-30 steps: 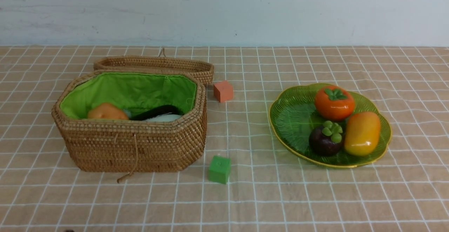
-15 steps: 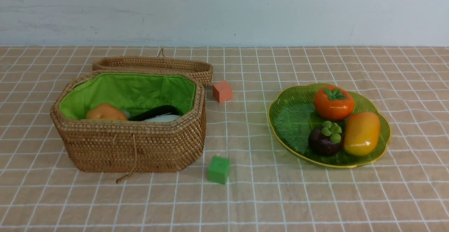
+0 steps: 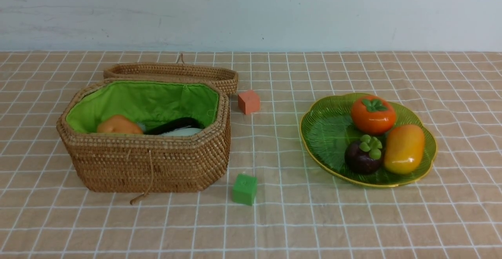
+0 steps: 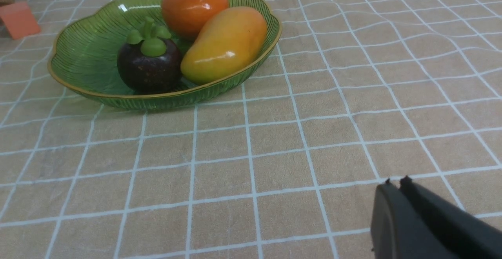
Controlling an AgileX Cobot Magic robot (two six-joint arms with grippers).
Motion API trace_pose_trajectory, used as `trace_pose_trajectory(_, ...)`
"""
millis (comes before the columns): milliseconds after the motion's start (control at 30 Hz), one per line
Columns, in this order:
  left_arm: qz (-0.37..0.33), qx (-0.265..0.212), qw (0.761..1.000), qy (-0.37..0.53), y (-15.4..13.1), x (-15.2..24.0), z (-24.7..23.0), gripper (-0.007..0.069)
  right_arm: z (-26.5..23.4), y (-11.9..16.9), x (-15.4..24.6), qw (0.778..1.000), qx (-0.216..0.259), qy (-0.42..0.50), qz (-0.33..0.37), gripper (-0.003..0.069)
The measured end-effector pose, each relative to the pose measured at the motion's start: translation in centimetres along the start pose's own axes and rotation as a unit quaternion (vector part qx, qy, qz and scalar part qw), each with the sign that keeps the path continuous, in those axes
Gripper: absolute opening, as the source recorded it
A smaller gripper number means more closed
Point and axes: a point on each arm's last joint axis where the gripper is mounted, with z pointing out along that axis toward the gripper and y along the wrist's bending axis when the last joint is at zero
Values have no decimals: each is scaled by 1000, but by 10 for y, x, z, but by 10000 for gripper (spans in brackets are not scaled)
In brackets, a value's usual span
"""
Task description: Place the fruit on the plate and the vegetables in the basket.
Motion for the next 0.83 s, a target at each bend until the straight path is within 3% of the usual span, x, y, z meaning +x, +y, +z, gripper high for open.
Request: trace_pose_trajectory(833,-2,1,1000,0,0,0,0,-5,0,0,0,1000,0,0,0,56)
